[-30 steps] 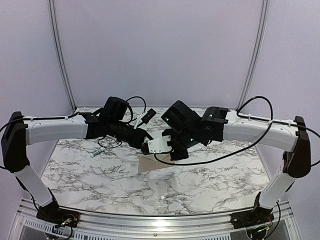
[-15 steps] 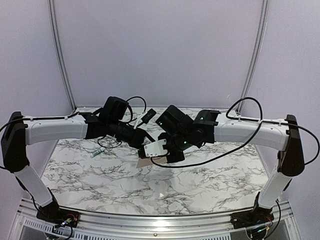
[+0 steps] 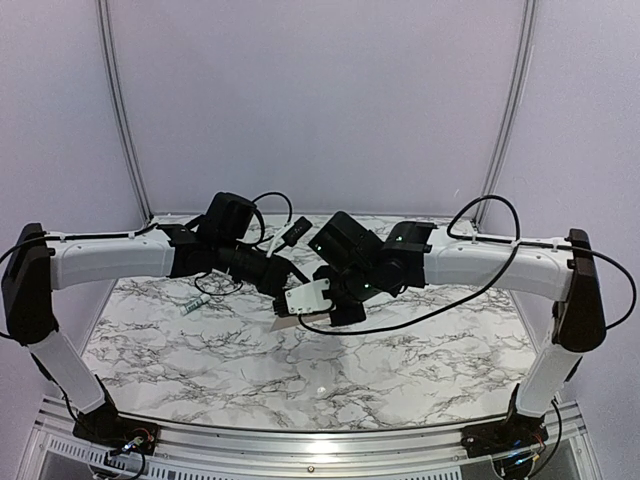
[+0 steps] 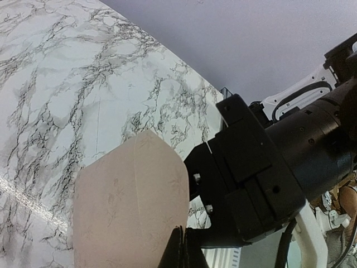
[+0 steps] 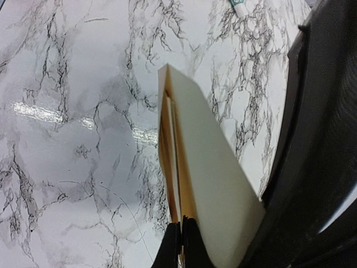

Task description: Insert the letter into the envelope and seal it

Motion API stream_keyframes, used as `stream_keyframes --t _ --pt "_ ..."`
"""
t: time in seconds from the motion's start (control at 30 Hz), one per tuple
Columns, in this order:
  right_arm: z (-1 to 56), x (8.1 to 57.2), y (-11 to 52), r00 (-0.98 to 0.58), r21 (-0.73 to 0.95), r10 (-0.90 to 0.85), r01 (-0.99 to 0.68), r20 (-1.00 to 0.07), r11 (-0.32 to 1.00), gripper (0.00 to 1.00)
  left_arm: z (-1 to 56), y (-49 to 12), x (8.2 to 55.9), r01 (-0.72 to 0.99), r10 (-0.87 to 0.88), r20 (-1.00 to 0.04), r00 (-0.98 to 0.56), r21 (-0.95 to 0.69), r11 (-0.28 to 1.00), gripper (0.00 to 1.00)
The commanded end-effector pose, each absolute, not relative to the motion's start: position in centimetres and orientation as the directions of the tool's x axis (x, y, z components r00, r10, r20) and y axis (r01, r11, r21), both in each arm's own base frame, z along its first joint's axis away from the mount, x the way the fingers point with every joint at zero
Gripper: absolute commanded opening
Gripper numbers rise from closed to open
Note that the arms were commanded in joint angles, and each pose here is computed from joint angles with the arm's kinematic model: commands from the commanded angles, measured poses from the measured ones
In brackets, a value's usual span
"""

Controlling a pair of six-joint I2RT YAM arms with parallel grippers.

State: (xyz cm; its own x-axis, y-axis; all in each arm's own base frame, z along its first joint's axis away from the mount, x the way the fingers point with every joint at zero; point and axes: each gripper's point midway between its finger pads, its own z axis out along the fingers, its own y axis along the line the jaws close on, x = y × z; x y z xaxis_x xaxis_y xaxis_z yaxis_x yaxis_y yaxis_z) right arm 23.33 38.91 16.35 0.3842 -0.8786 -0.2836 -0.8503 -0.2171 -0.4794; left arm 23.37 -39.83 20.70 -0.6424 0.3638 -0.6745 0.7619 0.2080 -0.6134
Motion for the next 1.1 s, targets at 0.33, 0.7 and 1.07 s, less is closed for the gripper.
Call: stream_keyframes --t 0.33,0.7,1.07 --pt "16.5 23.9 40.1 0.4 -0.527 -0.863 -0.827 -0.308 -0.195 0.0 22.7 -39.3 22.5 0.794 0.351 -0.718 -0.601 -0.587 0.159 0.0" --pt "22.8 22.1 38.4 0.403 -0.538 -0.826 -0.83 -0.395 -0.148 0.33 21.4 -38.5 24.9 0.79 0.326 -0.72 -0.613 -0.553 0.264 0.0" --pt "27.7 24.2 32.2 0.224 -0.444 -0.773 -0.892 -0.593 0.082 0.5 21.6 -37.9 29.8 0.738 0.208 -0.735 -0.645 -0.529 0.419 0.0"
